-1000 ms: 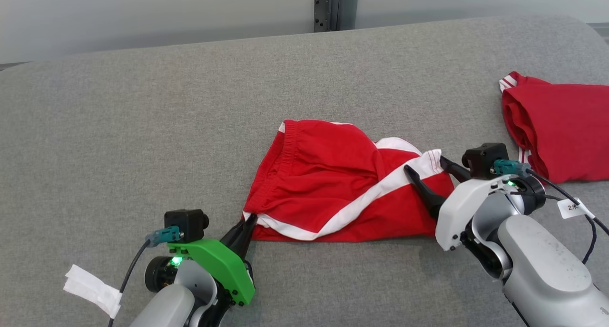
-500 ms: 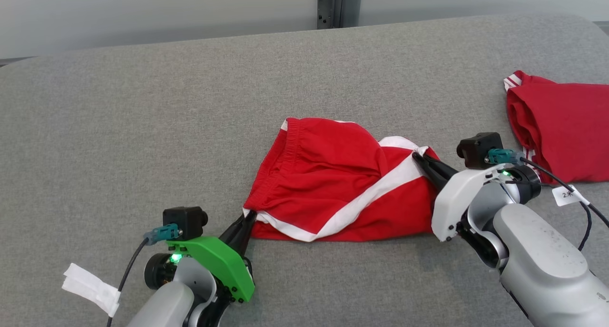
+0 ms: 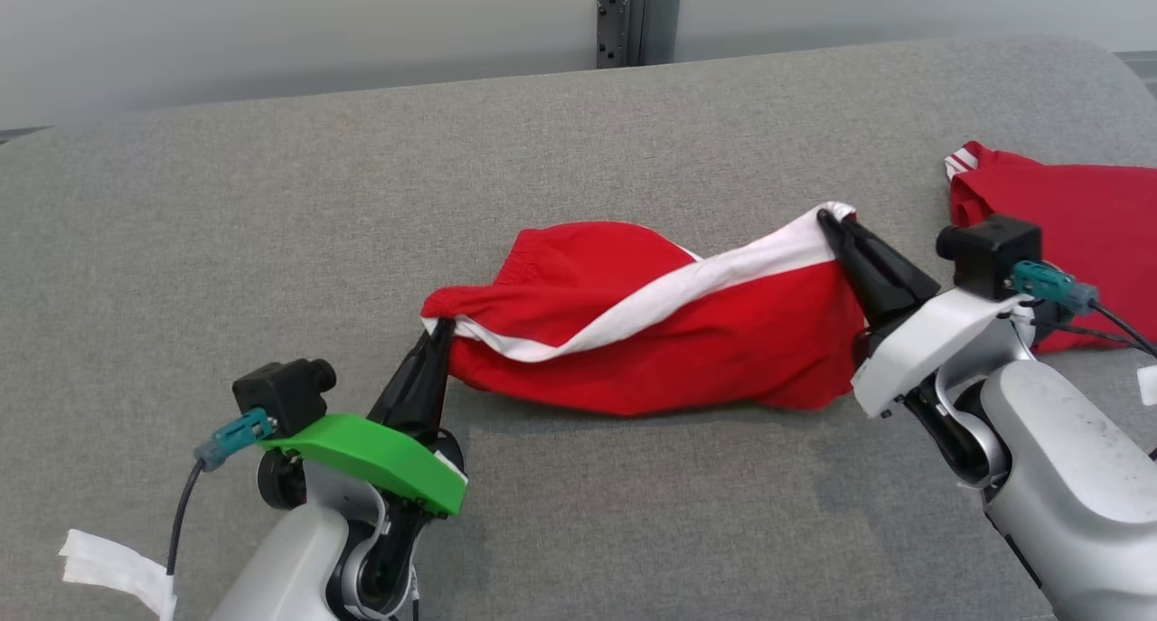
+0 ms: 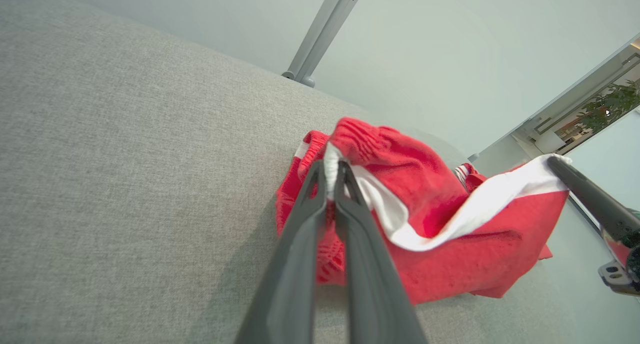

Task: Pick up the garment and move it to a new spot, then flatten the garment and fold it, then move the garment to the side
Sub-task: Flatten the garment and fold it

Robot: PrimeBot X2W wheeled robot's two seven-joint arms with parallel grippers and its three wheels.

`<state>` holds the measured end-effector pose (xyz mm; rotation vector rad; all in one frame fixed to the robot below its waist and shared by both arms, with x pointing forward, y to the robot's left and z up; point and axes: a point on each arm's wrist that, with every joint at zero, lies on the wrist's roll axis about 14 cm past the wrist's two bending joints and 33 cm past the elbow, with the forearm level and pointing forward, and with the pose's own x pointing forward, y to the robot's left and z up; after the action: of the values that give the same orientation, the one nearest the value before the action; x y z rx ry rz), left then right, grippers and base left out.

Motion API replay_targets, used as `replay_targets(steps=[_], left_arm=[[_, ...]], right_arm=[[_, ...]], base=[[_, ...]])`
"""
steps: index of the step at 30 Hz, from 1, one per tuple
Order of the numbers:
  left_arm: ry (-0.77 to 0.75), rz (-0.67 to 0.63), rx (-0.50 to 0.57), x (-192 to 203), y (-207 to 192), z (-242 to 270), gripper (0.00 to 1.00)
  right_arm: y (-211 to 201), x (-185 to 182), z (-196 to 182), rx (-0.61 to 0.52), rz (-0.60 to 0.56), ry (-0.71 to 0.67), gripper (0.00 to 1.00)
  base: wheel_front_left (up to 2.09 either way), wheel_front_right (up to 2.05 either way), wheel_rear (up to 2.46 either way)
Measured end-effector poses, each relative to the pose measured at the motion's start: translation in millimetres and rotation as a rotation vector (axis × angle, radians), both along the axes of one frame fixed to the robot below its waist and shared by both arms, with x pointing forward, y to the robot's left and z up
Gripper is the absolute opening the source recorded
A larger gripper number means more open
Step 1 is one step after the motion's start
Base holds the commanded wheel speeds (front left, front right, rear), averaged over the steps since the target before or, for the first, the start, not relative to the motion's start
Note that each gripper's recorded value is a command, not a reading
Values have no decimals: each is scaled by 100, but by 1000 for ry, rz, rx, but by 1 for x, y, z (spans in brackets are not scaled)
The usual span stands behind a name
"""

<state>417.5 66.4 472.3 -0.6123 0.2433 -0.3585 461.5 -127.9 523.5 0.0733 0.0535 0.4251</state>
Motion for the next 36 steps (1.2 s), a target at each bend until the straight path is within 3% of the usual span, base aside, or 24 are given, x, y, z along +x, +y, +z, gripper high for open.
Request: replay_targets(steps=[12,23,30,36], left_arm=[[-290,90,-145,-6,14,108,0],[-496,63,-96,-18,23,197,0],[-459,1,25,20,22,208,0],[-399,6,135,89,23,210,0]], right_arm=[[-21,-35,93,129,-62,-311,0],[-29,-71,173,116,-75,-507,0],[-18,-41,181,123,-52,-463,0],[11,17,199,108,-12,-486,0]], base=[[0,0,0],[0,0,0],[0,0,0],[0,0,0]])
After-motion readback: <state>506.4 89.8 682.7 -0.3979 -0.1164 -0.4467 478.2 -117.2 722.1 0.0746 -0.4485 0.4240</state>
